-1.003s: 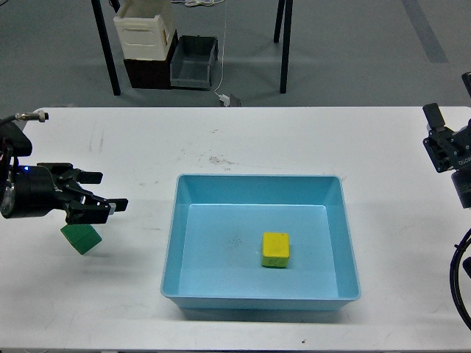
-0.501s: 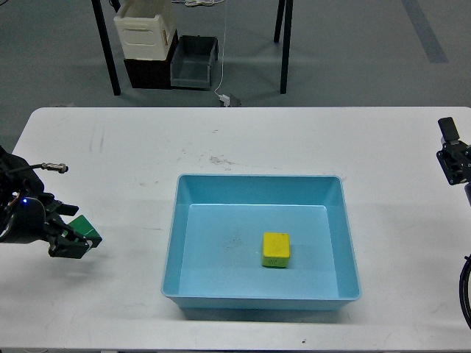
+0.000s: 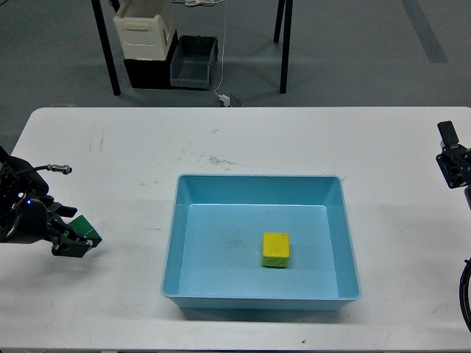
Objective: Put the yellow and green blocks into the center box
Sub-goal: 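Lower the left gripper onto the green cube and close it, then lift the green cube and carry it into the blue box, then open the left gripper beside the yellow cube and raise it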
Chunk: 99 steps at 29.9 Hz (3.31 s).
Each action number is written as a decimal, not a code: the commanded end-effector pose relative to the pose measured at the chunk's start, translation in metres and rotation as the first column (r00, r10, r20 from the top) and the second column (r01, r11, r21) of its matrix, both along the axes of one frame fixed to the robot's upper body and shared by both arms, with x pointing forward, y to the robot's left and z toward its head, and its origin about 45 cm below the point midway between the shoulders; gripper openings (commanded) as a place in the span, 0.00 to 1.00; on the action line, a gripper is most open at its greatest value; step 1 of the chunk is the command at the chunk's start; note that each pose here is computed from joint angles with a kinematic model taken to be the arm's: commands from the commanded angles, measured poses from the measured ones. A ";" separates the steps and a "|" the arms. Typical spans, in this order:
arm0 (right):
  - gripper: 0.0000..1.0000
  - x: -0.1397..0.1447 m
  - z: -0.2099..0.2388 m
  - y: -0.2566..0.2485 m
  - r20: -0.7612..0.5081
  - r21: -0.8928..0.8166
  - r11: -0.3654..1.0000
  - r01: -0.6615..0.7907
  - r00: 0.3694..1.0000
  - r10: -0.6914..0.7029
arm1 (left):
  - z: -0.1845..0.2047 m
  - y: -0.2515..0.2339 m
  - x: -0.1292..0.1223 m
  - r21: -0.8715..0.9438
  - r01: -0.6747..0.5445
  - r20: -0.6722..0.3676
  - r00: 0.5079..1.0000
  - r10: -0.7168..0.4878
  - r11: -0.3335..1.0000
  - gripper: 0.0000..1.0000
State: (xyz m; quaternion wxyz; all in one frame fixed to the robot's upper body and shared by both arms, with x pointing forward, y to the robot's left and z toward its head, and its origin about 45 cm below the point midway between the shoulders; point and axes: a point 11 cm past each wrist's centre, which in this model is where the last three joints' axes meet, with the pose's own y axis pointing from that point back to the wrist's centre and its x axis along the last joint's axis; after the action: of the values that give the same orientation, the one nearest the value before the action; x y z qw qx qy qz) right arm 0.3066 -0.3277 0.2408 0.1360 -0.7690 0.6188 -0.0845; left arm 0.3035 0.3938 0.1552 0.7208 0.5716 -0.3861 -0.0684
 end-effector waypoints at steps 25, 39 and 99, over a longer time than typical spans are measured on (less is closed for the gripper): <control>1.00 0.000 -0.001 0.000 -0.001 0.001 1.000 0.002 1.000 -0.002 | 0.005 0.010 0.016 0.036 0.001 0.050 0.999 -0.003 0.999 0.24; 1.00 -0.002 -0.008 -0.006 -0.022 -0.004 0.999 0.041 0.999 -0.041 | 0.144 -0.069 0.059 -0.246 0.131 0.305 0.951 -0.051 0.960 0.22; 1.00 0.040 0.007 0.039 -0.177 0.460 0.881 -0.114 0.960 0.216 | 0.157 -0.242 0.069 -0.911 -0.410 -0.413 0.907 -0.085 0.050 1.00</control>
State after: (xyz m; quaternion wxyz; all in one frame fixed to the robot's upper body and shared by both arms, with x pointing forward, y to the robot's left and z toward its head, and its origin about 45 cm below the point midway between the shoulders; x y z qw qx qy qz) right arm 0.3446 -0.2926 0.2443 0.2072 -0.7695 0.5950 0.1044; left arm 0.3632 0.1328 0.3014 0.9677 0.0443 -0.2192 0.1164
